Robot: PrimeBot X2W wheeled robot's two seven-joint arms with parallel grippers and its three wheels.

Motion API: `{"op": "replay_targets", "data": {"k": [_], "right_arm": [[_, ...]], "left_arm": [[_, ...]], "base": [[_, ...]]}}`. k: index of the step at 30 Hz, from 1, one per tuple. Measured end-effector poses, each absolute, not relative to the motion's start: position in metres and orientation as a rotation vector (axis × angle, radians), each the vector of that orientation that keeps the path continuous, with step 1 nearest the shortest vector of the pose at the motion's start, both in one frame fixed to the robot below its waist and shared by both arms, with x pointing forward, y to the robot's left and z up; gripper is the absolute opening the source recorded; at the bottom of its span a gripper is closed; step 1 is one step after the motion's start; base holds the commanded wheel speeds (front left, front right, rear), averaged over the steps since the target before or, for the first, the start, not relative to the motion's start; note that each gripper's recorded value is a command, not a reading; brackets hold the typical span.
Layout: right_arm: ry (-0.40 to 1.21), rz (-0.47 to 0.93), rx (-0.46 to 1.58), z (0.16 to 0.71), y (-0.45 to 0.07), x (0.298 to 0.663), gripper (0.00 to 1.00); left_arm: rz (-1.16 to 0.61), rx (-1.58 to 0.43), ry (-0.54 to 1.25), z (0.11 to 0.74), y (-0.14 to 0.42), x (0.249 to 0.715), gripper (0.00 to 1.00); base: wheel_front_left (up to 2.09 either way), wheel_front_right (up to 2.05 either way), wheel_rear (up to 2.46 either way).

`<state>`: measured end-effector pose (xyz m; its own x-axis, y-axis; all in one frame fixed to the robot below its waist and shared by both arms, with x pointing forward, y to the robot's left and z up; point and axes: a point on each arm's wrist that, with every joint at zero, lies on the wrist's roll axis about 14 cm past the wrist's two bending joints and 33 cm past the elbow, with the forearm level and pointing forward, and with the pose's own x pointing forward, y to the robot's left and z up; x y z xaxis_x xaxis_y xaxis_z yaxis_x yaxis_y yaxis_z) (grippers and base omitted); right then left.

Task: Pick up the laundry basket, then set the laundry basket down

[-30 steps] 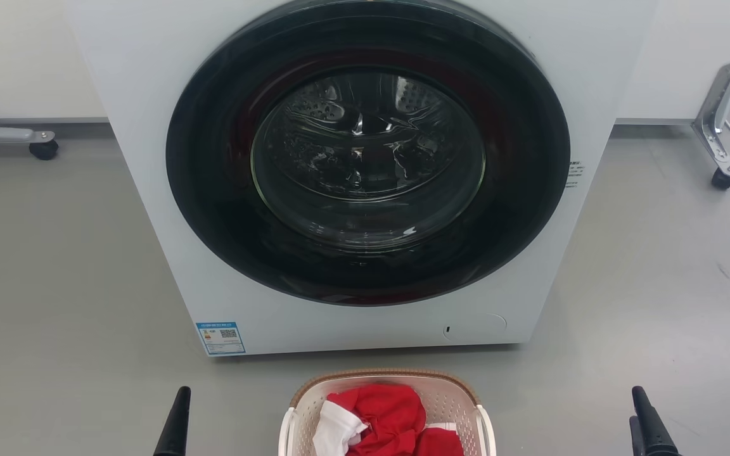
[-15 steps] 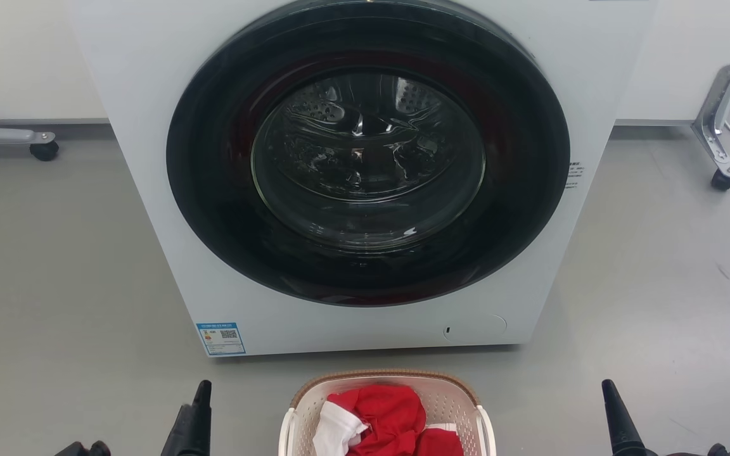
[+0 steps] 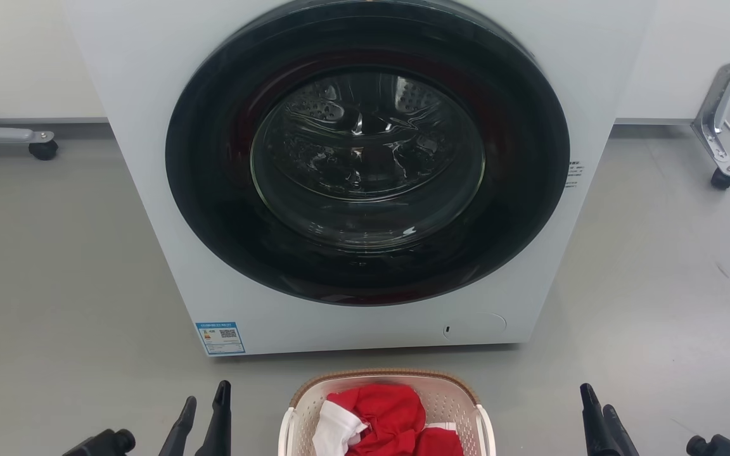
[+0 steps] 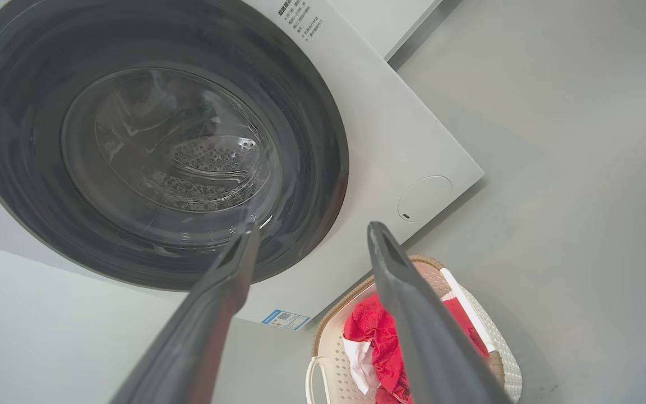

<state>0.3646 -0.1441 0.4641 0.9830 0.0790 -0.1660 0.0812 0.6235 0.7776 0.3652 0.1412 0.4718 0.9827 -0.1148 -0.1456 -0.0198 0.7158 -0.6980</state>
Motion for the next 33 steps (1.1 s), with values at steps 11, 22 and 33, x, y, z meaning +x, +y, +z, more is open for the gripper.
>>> {"op": "replay_targets", "data": {"k": [11, 22, 33], "right_arm": [[0.162, 0.033, 0.738, 0.470, -0.136, 0.364, 1.00], [0.142, 0.071, 0.590, 0.471, -0.125, 0.359, 1.00], [0.080, 0.115, 0.455, 0.483, -0.115, 0.358, 1.00]], "left_arm": [[-0.092, -0.578, 0.162, 0.473, 0.132, 0.360, 1.00], [-0.132, -0.414, 0.110, 0.482, 0.123, 0.360, 1.00], [-0.166, -0.264, 0.050, 0.489, 0.113, 0.356, 1.00]], "base": [[0.00, 0.00, 0.00], [0.00, 0.00, 0.00], [0.00, 0.00, 0.00]]}}
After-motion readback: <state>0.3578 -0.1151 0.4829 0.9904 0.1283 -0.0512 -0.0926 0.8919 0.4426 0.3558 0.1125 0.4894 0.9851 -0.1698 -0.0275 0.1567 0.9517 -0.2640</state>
